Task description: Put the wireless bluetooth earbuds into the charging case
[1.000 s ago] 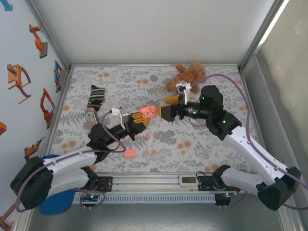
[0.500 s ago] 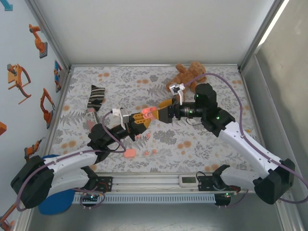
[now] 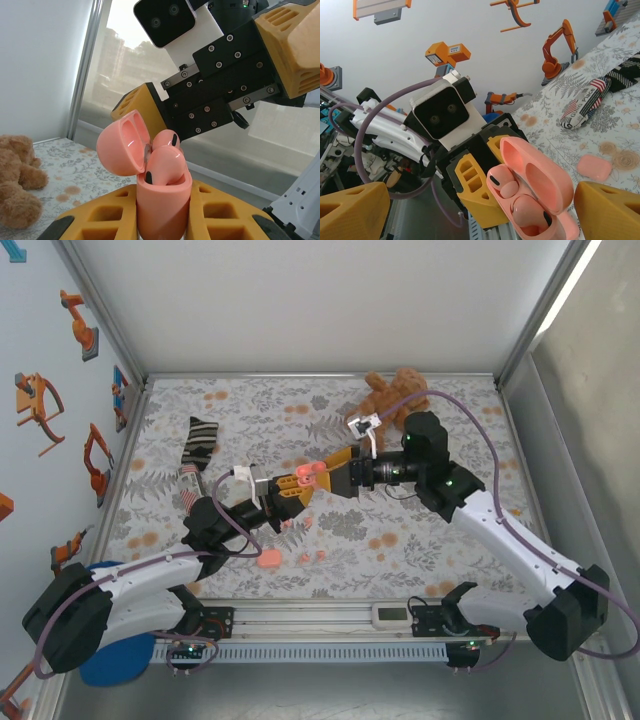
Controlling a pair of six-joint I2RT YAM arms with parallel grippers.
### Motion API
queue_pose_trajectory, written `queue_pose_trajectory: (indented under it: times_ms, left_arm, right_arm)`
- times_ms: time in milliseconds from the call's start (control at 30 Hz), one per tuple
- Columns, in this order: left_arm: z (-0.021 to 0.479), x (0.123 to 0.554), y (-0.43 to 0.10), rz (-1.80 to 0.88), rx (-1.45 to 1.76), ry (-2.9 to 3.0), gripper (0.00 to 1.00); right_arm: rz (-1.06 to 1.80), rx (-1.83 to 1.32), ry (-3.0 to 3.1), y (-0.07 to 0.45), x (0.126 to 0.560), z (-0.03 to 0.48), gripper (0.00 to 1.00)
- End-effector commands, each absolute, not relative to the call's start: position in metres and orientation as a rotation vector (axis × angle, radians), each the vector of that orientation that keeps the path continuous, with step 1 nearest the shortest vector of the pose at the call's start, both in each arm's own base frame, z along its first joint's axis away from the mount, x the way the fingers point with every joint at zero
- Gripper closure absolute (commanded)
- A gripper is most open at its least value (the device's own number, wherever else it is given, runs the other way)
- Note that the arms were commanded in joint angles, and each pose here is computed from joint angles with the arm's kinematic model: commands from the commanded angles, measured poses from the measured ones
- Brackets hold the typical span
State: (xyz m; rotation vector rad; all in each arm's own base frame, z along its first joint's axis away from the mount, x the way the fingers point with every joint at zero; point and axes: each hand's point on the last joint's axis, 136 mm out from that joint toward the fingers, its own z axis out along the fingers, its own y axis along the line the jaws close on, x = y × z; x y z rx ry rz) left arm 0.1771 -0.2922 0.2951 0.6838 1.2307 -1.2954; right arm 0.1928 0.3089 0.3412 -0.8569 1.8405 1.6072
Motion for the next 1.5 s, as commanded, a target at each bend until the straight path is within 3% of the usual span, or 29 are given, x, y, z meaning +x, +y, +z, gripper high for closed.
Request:
queue_pose_trajectory:
  times_ms: [0, 533, 1167, 1467]
  left_arm:
    - [0.311, 0.174, -0.293, -1.313, 0.681, 1.177, 1.00]
    - [0.305, 0.179, -0.299, -1.303, 0.690, 1.217, 1.00]
    - [0.308, 0.171, -0.301, -1.321, 0.720, 1.197, 1.00]
    - [0.314, 0.153, -0.303, -1.363, 0.810, 1.142, 1.00]
  right_arm:
    - [1.649, -0.899, 1.804, 0.312, 0.186, 0.349, 0.07]
    - [1.637, -0.943, 1.714, 0.308, 0.175, 0.374, 0.20]
    - [1.358, -0.937, 1.759, 0.290, 0.183, 0.366, 0.21]
    - [1.158, -1.154, 1.547, 0.274, 0.161, 0.358, 0.19]
